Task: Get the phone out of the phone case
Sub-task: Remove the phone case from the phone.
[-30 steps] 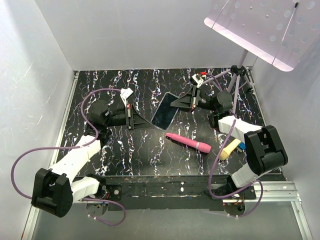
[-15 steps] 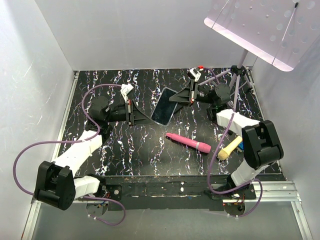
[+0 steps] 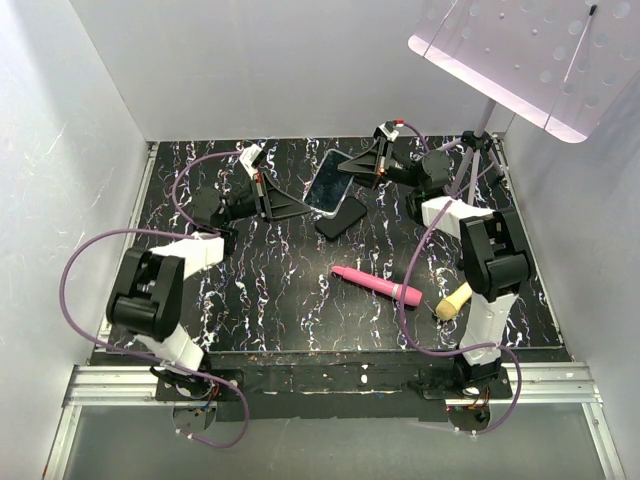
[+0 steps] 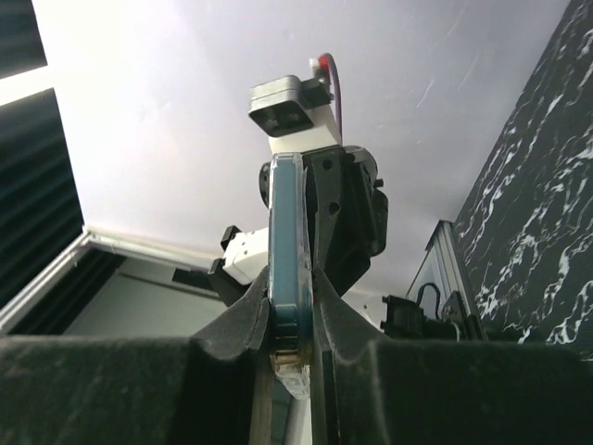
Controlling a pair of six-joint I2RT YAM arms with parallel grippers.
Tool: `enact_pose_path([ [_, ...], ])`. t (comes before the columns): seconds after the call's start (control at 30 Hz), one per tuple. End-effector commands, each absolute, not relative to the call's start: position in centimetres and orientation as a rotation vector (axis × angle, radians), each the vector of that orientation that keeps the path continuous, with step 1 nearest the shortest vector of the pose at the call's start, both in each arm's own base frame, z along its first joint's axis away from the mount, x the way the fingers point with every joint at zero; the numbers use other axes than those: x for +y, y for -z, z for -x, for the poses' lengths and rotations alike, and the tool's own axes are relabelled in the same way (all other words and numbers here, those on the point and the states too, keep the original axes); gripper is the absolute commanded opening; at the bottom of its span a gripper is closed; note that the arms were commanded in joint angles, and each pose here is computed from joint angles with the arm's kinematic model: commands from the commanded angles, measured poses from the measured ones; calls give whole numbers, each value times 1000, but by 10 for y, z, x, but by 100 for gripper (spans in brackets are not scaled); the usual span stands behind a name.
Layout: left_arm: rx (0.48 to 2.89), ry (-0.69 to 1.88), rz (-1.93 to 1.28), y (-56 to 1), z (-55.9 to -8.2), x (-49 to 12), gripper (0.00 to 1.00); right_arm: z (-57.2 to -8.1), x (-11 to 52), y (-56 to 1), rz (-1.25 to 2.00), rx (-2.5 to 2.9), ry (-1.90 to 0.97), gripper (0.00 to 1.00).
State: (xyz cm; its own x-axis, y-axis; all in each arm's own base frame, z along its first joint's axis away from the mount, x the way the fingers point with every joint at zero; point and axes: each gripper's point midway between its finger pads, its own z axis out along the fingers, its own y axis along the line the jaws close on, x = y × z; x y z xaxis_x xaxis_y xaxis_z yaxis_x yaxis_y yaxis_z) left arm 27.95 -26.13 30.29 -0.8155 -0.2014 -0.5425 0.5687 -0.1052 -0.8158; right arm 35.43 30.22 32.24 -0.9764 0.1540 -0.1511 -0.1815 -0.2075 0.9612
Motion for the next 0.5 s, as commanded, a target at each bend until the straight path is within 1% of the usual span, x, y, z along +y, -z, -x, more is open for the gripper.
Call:
enact_pose_path([
  [0.0,1547,2050,-174,-306,-318,-260,0,-331,311,-391,40,1640,-2523,1],
  [0.13,1556,2062,-112,-297,-326,-259,0,-342,311,-398,-24,1602,-2560,1],
  [0.27,1510,2078,-151,-307,-314,-258,0,-350,311,-405,-62,1574,-2580,1],
  [0.4,1468,2065,-296,-328,-289,-261,0,-353,312,-410,-65,1539,-2606,1],
  [0.47,1443,2062,-310,-337,-283,-260,0,-353,314,-416,-46,1517,-2612,1],
])
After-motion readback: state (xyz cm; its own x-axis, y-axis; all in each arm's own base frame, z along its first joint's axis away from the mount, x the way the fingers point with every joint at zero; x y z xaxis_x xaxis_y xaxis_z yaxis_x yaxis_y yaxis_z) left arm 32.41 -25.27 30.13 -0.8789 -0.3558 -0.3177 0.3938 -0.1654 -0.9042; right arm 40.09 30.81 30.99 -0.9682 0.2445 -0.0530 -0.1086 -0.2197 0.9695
